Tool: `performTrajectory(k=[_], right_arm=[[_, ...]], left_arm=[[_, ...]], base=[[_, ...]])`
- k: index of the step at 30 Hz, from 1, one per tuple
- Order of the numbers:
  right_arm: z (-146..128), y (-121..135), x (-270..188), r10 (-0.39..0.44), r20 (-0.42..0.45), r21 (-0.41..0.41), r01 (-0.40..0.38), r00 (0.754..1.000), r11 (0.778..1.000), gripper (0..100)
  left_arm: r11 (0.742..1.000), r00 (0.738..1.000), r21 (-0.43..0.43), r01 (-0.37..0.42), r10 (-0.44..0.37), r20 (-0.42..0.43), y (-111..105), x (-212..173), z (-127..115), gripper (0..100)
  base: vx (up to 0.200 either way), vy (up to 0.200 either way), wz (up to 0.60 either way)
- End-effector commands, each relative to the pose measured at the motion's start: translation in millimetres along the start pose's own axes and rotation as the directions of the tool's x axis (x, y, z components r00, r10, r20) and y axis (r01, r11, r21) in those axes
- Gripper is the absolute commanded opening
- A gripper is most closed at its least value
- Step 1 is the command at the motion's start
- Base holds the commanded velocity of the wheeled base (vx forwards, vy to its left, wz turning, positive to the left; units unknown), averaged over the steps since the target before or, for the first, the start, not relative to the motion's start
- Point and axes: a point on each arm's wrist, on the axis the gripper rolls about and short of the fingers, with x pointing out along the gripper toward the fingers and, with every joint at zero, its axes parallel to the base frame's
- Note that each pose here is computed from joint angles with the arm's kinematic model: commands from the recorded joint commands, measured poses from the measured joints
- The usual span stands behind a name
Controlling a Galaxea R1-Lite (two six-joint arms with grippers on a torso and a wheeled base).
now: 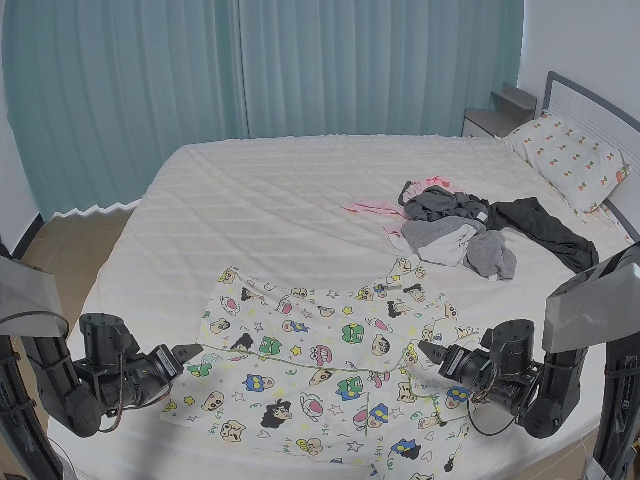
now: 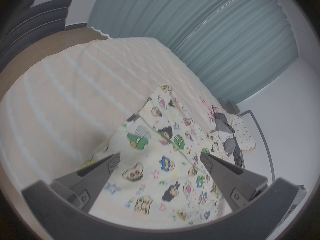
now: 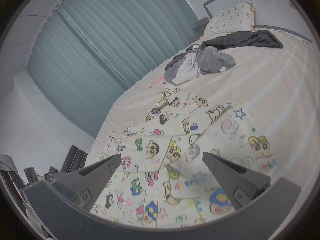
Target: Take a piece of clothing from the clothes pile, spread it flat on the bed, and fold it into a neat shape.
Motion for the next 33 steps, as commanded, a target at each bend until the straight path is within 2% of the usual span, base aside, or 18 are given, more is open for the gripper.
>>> performTrajectory(k=[1,5,12,14,19,28,33], right_arm=[[-1,4,-6,0.017,-0.002,-0.005,-0.017,1.0,1.0,100],[-1,3,-8,0.012,-0.005,-0.011,-0.012,1.0,1.0,100],[-9,4,-12,0.01,-0.039,-0.04,-0.011,0.999,0.999,100],[-12,4,-14,0.007,-0.054,-0.06,-0.01,0.998,0.998,100],[-16,3,-13,0.003,-0.067,-0.075,-0.009,0.998,0.997,100],[-20,6,-11,0.015,-0.077,-0.088,-0.022,0.997,0.996,100],[-21,6,-11,0.012,-0.082,-0.092,-0.019,0.997,0.996,100]], left_arm=[[1.0,1.0,0.004,0.005,-0.005,-0.007,-1,-9,-4,100],[1.0,0.999,0.005,-0.019,0.019,-0.046,3,-3,-11,100],[0.996,0.987,0.012,-0.091,0.092,-0.128,12,18,-28,100],[0.991,0.984,0.02,-0.132,0.133,-0.114,15,23,-30,100],[0.968,0.969,0.035,-0.247,0.247,-0.017,21,45,-31,100],[0.964,0.966,0.072,-0.255,0.257,-0.014,17,64,-41,100],[0.943,0.945,0.077,-0.324,0.319,0.075,19,83,-42,100]], base=[[-0.2,0.0,0.0],[-0.2,0.0,0.0],[0.0,0.0,0.0],[0.0,0.0,0.0],[0.0,0.0,0.0],[0.0,0.0,0.0],[0.0,0.0,0.0]])
